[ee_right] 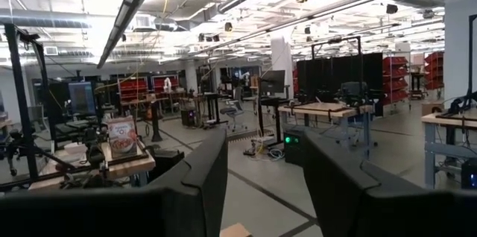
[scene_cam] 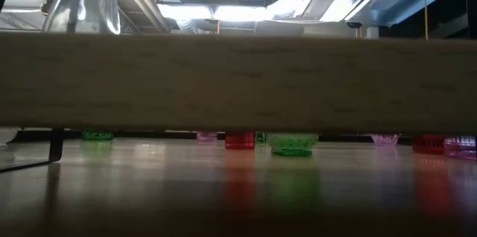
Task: Sort vases onto shelf
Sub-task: Put the top left transparent vase on the shelf, then put the left transparent vase aligned with the other transparent vases on the shelf
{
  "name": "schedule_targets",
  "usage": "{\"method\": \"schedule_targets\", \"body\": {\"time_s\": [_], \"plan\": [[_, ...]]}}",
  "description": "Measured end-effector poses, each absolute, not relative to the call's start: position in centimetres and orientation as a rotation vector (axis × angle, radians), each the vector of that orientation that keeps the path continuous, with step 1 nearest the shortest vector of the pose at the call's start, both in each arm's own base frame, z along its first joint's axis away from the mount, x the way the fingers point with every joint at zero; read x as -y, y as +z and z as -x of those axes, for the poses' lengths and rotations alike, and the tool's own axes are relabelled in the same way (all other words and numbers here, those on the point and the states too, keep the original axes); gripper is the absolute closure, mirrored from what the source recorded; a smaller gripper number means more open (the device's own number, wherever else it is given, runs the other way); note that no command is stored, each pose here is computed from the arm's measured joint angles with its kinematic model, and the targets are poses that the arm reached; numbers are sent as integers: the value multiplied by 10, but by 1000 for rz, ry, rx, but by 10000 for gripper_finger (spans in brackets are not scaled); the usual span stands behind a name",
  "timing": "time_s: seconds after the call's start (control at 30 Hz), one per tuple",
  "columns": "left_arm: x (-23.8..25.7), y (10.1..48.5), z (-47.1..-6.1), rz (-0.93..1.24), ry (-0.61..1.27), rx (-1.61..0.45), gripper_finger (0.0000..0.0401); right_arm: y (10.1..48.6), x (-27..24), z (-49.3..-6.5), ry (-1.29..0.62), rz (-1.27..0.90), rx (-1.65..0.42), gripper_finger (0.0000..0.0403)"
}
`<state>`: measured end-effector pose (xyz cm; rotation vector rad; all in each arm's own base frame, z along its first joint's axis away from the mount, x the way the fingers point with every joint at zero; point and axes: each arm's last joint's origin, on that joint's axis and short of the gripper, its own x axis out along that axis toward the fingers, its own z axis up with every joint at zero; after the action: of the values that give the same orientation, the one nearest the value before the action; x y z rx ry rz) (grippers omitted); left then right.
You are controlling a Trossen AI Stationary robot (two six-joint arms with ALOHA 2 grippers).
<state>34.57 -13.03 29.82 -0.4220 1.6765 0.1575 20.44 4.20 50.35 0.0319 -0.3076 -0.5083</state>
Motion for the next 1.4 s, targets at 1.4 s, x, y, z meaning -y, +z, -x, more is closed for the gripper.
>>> {"method": "schedule_targets", "body": {"time_s": [1.4], "plan": [[46, 397, -194, 835, 646, -1128, 345, 503, -43, -205, -484, -59, 316, 251]]}}
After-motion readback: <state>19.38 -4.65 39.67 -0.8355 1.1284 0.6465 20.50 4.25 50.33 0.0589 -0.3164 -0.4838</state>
